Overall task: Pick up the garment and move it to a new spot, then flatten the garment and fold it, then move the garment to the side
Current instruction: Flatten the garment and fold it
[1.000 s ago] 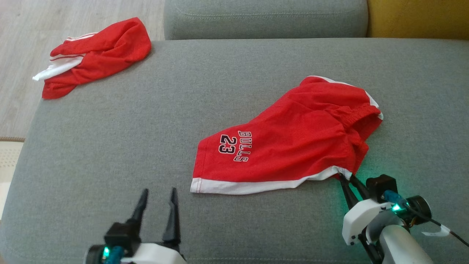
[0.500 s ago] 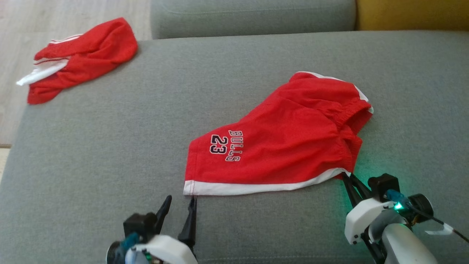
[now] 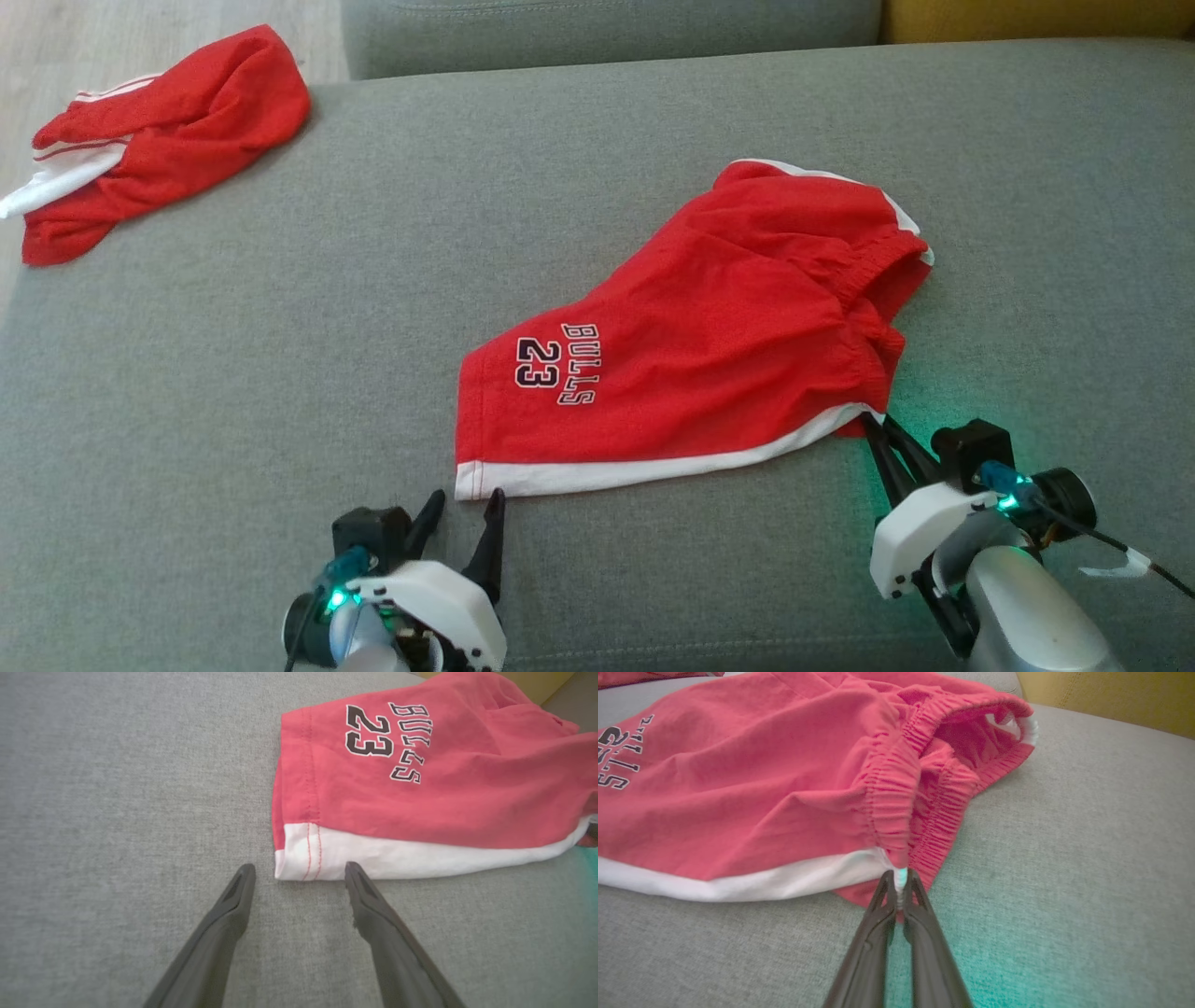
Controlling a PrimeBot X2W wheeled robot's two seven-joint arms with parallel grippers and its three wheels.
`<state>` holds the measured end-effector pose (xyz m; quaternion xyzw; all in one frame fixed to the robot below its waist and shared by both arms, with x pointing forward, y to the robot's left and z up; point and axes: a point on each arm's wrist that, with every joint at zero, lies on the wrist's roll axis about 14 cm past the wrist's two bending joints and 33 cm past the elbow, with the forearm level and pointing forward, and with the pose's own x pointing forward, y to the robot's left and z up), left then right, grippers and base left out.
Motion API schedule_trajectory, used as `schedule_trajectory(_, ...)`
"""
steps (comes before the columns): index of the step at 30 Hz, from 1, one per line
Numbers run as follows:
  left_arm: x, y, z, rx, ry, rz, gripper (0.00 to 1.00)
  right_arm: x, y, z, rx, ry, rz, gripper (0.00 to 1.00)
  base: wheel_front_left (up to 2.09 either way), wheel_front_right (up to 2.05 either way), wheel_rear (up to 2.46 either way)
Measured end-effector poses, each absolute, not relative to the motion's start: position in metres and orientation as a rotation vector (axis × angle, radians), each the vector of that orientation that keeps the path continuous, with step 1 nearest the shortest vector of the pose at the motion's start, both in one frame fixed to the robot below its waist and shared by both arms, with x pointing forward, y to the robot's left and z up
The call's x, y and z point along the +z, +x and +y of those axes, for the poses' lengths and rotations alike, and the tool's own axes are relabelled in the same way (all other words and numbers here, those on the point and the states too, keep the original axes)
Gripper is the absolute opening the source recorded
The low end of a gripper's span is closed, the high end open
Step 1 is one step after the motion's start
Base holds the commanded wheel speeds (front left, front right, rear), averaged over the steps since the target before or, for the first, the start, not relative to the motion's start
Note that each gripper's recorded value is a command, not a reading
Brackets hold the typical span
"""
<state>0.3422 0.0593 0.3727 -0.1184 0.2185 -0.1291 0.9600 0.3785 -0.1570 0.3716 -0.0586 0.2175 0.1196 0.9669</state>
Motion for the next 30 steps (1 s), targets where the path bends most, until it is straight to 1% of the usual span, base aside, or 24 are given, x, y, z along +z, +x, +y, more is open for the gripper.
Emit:
schedule_trajectory(6, 0.374, 0.350, 0.056, -0.271, -0.240, 0.436, 0.96, 0.373, 0.383, -0.156, 0.245, -0.121, 0.435, 0.00, 0.00, 0.00, 0.00)
schedule_trajectory(7, 0.374, 0.351, 0.054, -0.278, -0.236, 0.433, 0.89, 0.374, 0.384, -0.156, 0.246, -0.122, 0.432, 0.00, 0.00, 0.00, 0.00)
schedule_trajectory(8, 0.374, 0.352, 0.053, -0.283, -0.233, 0.435, 0.71, 0.374, 0.384, -0.156, 0.246, -0.123, 0.430, 0.00, 0.00, 0.00, 0.00)
schedule_trajectory(9, 0.374, 0.352, 0.052, -0.285, -0.231, 0.436, 0.63, 0.374, 0.384, -0.156, 0.246, -0.122, 0.430, 0.00, 0.00, 0.00, 0.00)
schedule_trajectory(10, 0.373, 0.352, 0.052, -0.286, -0.233, 0.438, 0.49, 0.373, 0.384, -0.156, 0.246, -0.122, 0.432, 0.00, 0.00, 0.00, 0.00)
schedule_trajectory(15, 0.369, 0.349, 0.047, -0.303, -0.227, 0.453, 0.34, 0.372, 0.382, -0.156, 0.245, -0.116, 0.436, 0.00, 0.00, 0.00, 0.00)
schedule_trajectory(16, 0.369, 0.350, 0.047, -0.304, -0.225, 0.455, 0.29, 0.372, 0.382, -0.156, 0.245, -0.117, 0.435, 0.00, 0.00, 0.00, 0.00)
schedule_trajectory(17, 0.369, 0.351, 0.047, -0.307, -0.221, 0.453, 0.22, 0.372, 0.383, -0.157, 0.245, -0.118, 0.435, 0.00, 0.00, 0.00, 0.00)
schedule_trajectory(18, 0.370, 0.351, 0.046, -0.309, -0.219, 0.452, 0.03, 0.374, 0.384, -0.156, 0.245, -0.119, 0.432, 0.00, 0.00, 0.00, 0.00)
schedule_trajectory(19, 0.370, 0.352, 0.045, -0.311, -0.218, 0.451, 0.00, 0.375, 0.385, -0.157, 0.244, -0.119, 0.429, 0.00, 0.00, 0.00, 0.00)
schedule_trajectory(22, 0.376, 0.354, 0.044, -0.312, -0.224, 0.432, 0.00, 0.378, 0.385, -0.156, 0.241, -0.109, 0.415, 0.00, 0.00, 0.00, 0.00)
schedule_trajectory(25, 0.402, 0.369, 0.044, -0.310, -0.240, 0.340, 0.00, 0.386, 0.387, -0.155, 0.237, -0.093, 0.387, 0.00, 0.00, 0.00, 0.00)
schedule_trajectory(30, 0.455, 0.388, 0.054, -0.282, -0.281, 0.159, 0.00, 0.422, 0.399, -0.150, 0.238, -0.052, 0.257, 0.00, 0.00, 0.00, 0.00)
